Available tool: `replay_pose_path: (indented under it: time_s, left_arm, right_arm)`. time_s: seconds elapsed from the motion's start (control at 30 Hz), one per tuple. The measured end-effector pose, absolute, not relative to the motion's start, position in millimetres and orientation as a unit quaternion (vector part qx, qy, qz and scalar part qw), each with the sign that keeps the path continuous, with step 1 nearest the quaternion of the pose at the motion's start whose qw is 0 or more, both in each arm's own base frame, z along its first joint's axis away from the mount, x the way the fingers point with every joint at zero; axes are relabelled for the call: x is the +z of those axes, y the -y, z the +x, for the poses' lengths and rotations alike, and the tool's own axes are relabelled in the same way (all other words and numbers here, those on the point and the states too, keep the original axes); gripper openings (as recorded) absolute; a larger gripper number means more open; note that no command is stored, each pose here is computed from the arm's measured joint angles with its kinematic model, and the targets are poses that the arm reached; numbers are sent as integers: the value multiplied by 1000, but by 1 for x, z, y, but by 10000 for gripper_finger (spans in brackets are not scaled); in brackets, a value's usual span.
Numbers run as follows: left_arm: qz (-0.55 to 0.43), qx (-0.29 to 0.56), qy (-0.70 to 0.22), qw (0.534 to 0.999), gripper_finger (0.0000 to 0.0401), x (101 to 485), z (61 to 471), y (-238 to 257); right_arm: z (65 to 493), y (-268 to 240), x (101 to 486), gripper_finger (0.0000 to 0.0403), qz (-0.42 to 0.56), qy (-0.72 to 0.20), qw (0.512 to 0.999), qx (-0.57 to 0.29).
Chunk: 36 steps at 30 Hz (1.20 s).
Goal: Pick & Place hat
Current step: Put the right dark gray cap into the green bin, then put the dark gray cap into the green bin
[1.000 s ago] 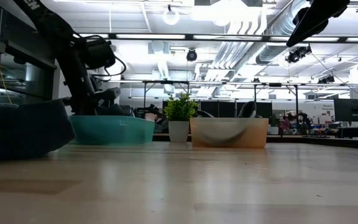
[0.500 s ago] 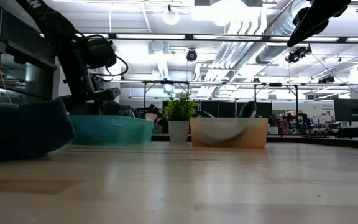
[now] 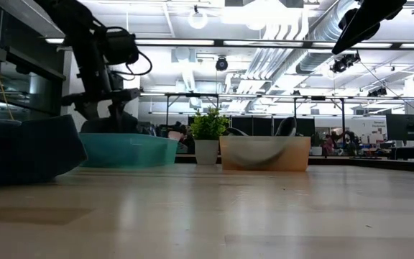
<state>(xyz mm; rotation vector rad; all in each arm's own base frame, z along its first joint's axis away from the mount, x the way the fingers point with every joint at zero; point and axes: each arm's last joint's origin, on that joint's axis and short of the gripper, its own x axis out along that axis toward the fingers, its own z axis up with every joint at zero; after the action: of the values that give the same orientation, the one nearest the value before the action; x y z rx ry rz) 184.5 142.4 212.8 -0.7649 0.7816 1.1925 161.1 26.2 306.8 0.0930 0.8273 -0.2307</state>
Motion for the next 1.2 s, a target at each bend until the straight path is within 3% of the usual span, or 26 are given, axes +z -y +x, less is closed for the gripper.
replay_pose_path:
  time_s: [0.53, 0.67, 0.93, 1.2]
  left_arm:
    - [-249, 578, -420, 654, 234, 248, 177, -143]
    - [-238, 564, -440, 657, 181, 247, 178, -137]
    - [-206, 516, -462, 691, 24, 259, 179, -102]
    - [-222, 470, -426, 740, 3, 277, 172, -58]
  right_arm:
    - [161, -26, 307, 247, 42, -400, 908, -116]
    - [161, -26, 307, 247, 42, -400, 908, -117]
    - [161, -26, 307, 247, 41, -400, 908, -117]
    - [161, -26, 307, 247, 43, -399, 908, -117]
